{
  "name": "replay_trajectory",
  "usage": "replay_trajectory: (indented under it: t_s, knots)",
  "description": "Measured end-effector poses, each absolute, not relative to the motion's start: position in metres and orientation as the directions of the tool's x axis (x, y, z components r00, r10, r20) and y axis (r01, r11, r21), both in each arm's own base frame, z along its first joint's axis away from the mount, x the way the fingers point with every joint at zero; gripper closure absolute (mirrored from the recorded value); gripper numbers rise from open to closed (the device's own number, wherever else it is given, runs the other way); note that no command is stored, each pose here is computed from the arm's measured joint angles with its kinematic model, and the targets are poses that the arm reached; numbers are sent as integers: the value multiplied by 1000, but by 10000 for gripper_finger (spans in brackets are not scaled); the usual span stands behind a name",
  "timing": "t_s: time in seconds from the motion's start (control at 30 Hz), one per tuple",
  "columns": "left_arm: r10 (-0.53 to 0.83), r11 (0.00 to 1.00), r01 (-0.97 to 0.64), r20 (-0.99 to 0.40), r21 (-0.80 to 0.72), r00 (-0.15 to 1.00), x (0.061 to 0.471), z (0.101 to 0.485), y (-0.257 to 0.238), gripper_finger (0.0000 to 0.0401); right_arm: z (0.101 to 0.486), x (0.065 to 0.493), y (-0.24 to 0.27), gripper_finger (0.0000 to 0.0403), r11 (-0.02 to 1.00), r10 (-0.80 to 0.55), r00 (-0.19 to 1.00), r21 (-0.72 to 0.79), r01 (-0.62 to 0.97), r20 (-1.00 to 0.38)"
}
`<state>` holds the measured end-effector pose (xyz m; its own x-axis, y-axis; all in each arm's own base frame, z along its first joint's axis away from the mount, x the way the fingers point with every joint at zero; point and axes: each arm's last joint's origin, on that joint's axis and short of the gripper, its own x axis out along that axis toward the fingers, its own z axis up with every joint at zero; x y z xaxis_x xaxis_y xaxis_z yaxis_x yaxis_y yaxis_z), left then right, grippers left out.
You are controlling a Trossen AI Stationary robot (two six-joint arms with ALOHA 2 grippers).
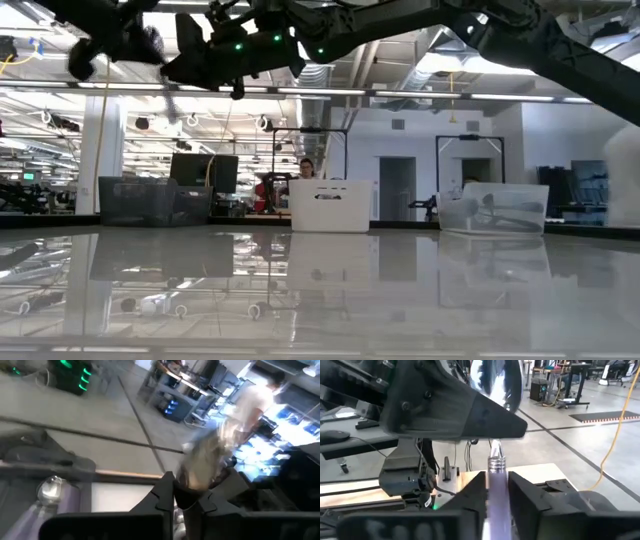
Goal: Sort silverware by color (type)
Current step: Put the purple spoon into the transparent black bin
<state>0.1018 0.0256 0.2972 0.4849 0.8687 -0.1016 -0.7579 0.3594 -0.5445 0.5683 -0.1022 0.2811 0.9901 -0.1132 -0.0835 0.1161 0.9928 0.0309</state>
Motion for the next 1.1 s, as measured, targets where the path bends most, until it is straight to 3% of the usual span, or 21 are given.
replay_trajectory:
  t_s: [0.2,0.4,0.57,0.73,0.93,1.1]
  knots:
    - [892,346,-806,-97,-480,441,100,297,26,401,280,568,-100,189,993,-91,991,63,98,-103]
    - [910,326,-847,-102,-420,401,95,312,32,401,300,536,-111,116,993,7,927,109,36,-376]
    - [915,291,-914,-197,-281,352,98,342,54,401,319,488,-116,108,985,36,751,149,84,-660]
    - [810,277,-957,-515,-86,281,116,356,107,401,335,444,-103,108,977,82,543,175,122,-836]
    - [623,352,-934,-758,51,193,140,319,175,401,363,391,-72,108,977,85,311,140,159,-946]
    - [525,395,-897,-850,198,44,155,280,203,401,396,353,-43,108,984,-52,330,8,178,-942]
